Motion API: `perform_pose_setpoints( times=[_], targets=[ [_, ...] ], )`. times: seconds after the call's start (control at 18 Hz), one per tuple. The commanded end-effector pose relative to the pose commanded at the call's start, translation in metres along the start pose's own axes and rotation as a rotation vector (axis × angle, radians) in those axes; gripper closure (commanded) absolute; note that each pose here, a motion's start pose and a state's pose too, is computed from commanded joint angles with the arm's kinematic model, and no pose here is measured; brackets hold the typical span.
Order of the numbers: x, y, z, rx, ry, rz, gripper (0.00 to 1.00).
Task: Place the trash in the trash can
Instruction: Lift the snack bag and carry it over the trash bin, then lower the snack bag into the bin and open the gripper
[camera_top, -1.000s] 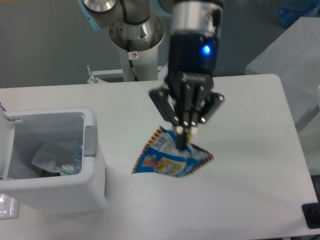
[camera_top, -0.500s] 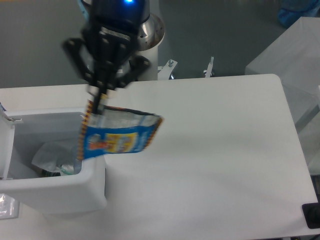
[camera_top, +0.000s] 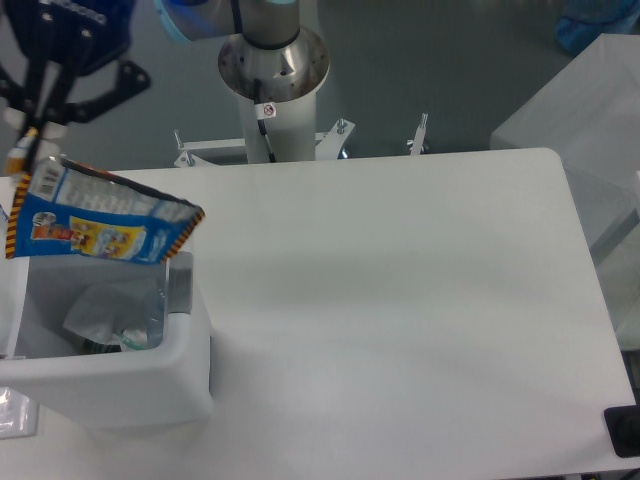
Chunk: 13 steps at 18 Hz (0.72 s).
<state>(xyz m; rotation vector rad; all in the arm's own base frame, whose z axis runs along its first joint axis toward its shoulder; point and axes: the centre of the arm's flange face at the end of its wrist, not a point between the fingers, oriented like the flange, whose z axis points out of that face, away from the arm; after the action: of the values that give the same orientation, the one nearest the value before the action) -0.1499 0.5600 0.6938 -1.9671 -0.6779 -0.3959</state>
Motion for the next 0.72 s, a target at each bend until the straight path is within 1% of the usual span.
perform_pose_setpoints(
  times=[0.17,0.61,0.72],
  targets=[
    [-0.003,0.004,0.011,-0.018,0.000,-0.007,0.96],
    [-0.030,0.039,0.048,-0.110,-0.036,-0.050,0.95],
    [-0.040,0.042,0.061,-0.125,-0.053,-0.059,0.93]
  ],
)
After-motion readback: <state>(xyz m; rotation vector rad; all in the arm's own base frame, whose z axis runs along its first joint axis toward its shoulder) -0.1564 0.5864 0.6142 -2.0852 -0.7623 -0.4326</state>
